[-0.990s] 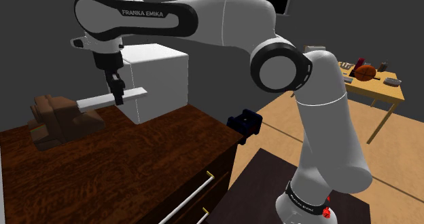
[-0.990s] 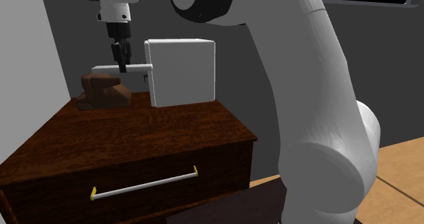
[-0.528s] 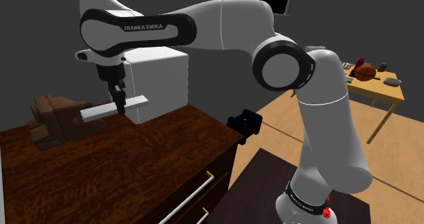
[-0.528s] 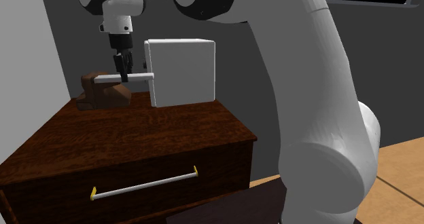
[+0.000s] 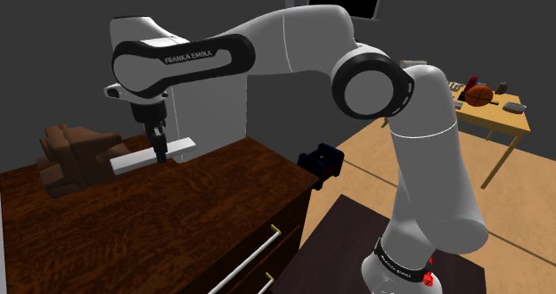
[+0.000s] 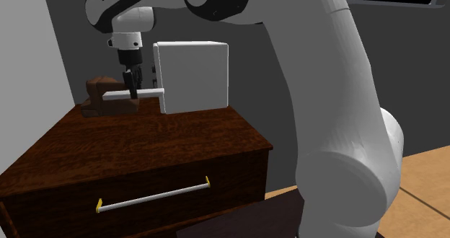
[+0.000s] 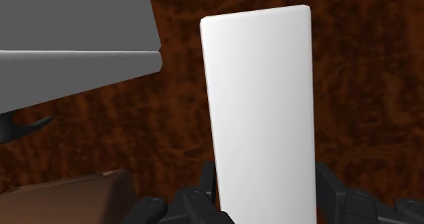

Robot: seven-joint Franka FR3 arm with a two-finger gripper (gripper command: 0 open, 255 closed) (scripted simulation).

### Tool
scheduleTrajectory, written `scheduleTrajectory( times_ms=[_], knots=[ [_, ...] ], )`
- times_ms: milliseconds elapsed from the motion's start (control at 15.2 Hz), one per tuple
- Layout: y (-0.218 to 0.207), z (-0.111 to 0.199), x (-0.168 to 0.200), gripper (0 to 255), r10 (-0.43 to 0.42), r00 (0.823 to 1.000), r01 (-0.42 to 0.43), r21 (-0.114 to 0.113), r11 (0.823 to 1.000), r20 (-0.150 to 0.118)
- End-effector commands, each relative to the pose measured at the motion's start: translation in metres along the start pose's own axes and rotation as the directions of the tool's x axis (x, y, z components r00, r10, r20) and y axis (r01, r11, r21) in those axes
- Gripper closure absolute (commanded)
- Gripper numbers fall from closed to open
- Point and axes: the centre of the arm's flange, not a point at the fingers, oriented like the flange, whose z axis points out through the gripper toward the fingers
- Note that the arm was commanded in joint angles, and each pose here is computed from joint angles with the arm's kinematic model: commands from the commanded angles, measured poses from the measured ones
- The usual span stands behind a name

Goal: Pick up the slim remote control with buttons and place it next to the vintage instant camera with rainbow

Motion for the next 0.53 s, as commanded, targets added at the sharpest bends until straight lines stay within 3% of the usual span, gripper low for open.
scheduleTrajectory(
  times_ms=[0,462],
  knots=[
    [0.000,0.010,0.000,255,0.000,1.000,0.000,-0.001,1.000,-0.001],
    [-0.001,0.047,0.000,255,0.000,1.000,0.000,-0.001,1.000,-0.001]
  ],
)
